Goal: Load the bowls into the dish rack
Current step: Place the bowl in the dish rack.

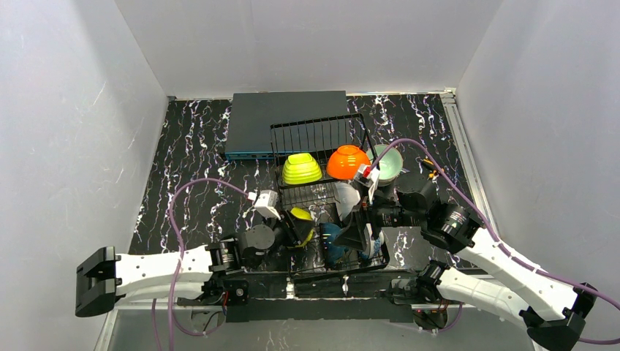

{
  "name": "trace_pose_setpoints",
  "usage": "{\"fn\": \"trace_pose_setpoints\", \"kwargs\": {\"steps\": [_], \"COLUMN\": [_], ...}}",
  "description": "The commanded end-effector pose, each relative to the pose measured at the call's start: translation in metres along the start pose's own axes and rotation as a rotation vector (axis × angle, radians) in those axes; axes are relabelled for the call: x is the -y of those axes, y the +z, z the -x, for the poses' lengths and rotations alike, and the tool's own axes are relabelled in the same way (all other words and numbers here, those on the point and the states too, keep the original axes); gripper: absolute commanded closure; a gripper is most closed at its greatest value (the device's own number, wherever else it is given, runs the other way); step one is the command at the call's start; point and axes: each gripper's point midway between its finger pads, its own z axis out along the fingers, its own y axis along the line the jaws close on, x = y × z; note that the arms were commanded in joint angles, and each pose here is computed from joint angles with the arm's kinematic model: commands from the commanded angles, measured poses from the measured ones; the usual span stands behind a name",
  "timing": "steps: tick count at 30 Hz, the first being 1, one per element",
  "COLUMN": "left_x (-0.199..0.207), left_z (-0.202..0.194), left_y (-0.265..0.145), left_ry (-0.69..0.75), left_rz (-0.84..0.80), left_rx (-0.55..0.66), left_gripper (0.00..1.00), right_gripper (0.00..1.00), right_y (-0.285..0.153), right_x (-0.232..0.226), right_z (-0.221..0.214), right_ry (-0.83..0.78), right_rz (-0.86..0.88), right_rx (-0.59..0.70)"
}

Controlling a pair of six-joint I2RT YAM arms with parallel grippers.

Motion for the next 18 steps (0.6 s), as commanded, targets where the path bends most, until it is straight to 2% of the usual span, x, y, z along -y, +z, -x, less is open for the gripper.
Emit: {"fn": "trace_pose_setpoints", "kwargs": {"steps": [1, 10, 18], "left_x": [0.025, 0.017, 0.017], "left_z": [0.027, 0.036, 0.038], "left_y": [0.003, 0.009, 0.021], "left_ry": [-0.026, 0.005, 0.032], "left_rz": [-0.123, -0.139, -0.106], "left_rx": [0.149, 0.262, 0.301], "left_gripper": [1.0, 1.0, 1.0], "right_gripper": [0.03, 0.03, 0.03], "right_y": [-0.003, -0.002, -0.001], "right_x": [-0.006, -0.006, -0.006], "right_z": [0.017, 0.015, 0.014], "right_ry": [-0.042, -0.041, -0.036], "right_rz": [0.012, 0.015, 0.016], "right_rx": [0.052, 0.046, 0.039]}}
